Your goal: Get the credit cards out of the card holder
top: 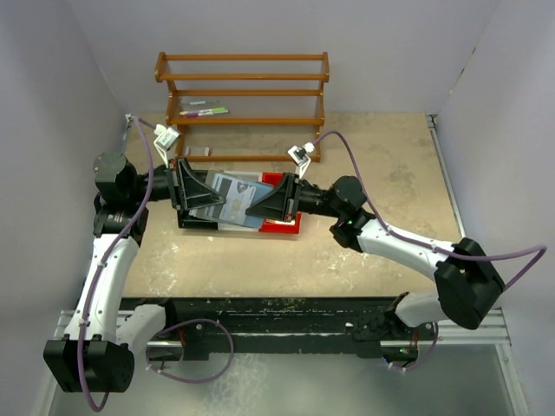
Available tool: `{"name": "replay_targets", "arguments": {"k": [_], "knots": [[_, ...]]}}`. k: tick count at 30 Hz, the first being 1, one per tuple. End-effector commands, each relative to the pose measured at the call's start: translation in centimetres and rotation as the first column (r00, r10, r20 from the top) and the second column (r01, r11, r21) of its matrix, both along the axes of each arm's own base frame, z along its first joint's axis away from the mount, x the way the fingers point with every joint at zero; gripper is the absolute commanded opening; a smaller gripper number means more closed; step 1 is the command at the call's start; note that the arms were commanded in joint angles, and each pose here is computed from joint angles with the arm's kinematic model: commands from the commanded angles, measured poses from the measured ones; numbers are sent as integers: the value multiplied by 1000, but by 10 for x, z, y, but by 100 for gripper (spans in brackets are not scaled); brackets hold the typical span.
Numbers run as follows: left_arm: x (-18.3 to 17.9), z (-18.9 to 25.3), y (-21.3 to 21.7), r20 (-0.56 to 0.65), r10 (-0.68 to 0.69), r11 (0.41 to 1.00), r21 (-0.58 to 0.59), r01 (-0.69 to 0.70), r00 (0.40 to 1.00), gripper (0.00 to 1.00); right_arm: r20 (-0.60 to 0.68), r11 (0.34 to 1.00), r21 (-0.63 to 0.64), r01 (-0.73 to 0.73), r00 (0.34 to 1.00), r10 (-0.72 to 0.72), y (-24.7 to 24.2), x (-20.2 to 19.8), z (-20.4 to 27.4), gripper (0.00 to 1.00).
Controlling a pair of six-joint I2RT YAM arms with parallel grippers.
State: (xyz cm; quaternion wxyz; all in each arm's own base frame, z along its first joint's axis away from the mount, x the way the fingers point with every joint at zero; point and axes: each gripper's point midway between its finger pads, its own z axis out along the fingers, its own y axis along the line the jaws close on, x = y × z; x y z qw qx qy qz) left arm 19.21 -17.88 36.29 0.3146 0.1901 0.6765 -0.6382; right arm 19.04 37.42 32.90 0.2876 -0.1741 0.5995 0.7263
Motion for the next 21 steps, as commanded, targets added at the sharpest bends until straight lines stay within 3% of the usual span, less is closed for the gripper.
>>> {"name": "replay_targets", "arguments": {"k": [1,5,8,12,13,15,21], "knots": [[-10,19,-1,84,-34,999,1,34,996,1,44,998,51,30,999,-32,-5,3,19,4],[-9,18,-1,86,-29,1000,2,29,996,0,62,995,96,16,998,-22,-3,4,34,28],[-7,16,-1,82,-23,1000,7,23,996,0,58,993,114,1,998,-8,-1,4,41,30],[-6,13,-1,80,-17,1000,15,16,997,0,50,991,134,-31,998,25,0,1,44,24],[-5,12,-1,82,-15,1000,20,13,996,0,48,990,134,-37,998,30,0,0,44,20],[-2,10,-1,84,-6,999,34,3,996,0,45,990,136,-33,999,27,-2,1,43,2],[19,10,4,189,54,989,122,-78,981,0,11,997,83,8,1000,-9,-24,8,19,0]]}}
